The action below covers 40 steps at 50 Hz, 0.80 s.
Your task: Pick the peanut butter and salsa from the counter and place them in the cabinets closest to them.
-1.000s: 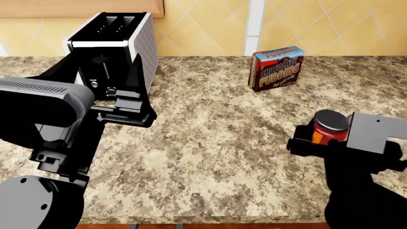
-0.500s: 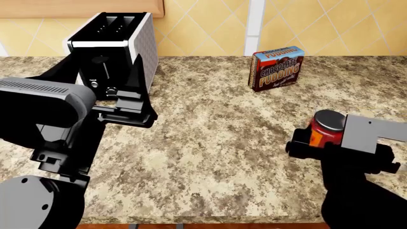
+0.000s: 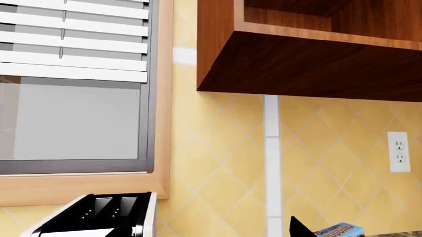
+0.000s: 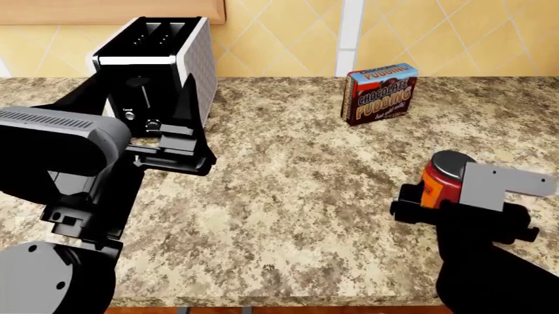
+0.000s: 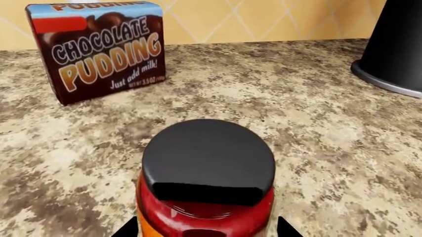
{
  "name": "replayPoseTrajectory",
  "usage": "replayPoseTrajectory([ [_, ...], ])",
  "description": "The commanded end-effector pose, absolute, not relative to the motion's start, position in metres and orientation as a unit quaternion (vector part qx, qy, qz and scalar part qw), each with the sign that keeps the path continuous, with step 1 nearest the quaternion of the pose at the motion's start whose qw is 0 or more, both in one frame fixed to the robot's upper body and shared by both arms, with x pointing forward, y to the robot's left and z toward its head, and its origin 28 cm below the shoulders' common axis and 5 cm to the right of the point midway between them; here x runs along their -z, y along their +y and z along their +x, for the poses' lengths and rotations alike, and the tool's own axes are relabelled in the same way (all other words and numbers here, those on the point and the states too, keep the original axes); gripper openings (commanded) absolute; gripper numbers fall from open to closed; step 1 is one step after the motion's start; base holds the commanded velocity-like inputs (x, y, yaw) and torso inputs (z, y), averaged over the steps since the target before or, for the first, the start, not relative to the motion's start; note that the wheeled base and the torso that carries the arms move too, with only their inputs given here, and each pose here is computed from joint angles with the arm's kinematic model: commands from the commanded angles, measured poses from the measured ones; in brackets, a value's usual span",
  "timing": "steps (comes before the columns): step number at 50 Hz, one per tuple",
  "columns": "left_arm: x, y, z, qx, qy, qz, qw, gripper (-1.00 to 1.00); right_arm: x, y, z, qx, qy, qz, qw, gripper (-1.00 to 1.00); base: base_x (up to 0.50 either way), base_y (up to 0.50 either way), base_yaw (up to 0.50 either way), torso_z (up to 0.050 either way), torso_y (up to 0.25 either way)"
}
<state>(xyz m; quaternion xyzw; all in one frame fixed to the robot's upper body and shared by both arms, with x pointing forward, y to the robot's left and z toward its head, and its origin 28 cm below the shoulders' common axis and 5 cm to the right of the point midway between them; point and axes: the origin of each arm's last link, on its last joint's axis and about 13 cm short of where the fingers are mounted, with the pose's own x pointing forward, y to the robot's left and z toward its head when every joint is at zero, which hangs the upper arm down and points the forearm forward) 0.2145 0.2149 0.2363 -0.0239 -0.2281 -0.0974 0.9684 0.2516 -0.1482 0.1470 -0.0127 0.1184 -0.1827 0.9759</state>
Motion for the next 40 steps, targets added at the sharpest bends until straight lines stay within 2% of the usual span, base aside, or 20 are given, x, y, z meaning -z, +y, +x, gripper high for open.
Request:
replayPoseTrajectory([
  [1,-0.236,0.215,0.214,0.097,-0.229,-0.024,0.968,1.0,-0.143,-0.15,0.254,0.187,0.131,-0.015,0.973,1.0,0.0,0.0,0.0,0.0,0.0],
  [23,-0.235,0.215,0.215,0.098,-0.227,-0.023,0.969,1.0,-0.132,-0.151,0.264,0.181,0.157,-0.016,0.971,1.0,0.0,0.0,0.0,0.0,0.0],
  [24,-0.235,0.215,0.215,0.098,-0.227,-0.023,0.969,1.0,-0.132,-0.151,0.264,0.186,0.157,-0.015,0.97,-1.0,0.0,0.0,0.0,0.0,0.0],
  [40,-0.235,0.215,0.215,0.098,-0.227,-0.024,0.969,1.0,-0.134,-0.154,0.261,0.206,0.157,-0.016,0.966,-1.0,0.0,0.0,0.0,0.0,0.0],
])
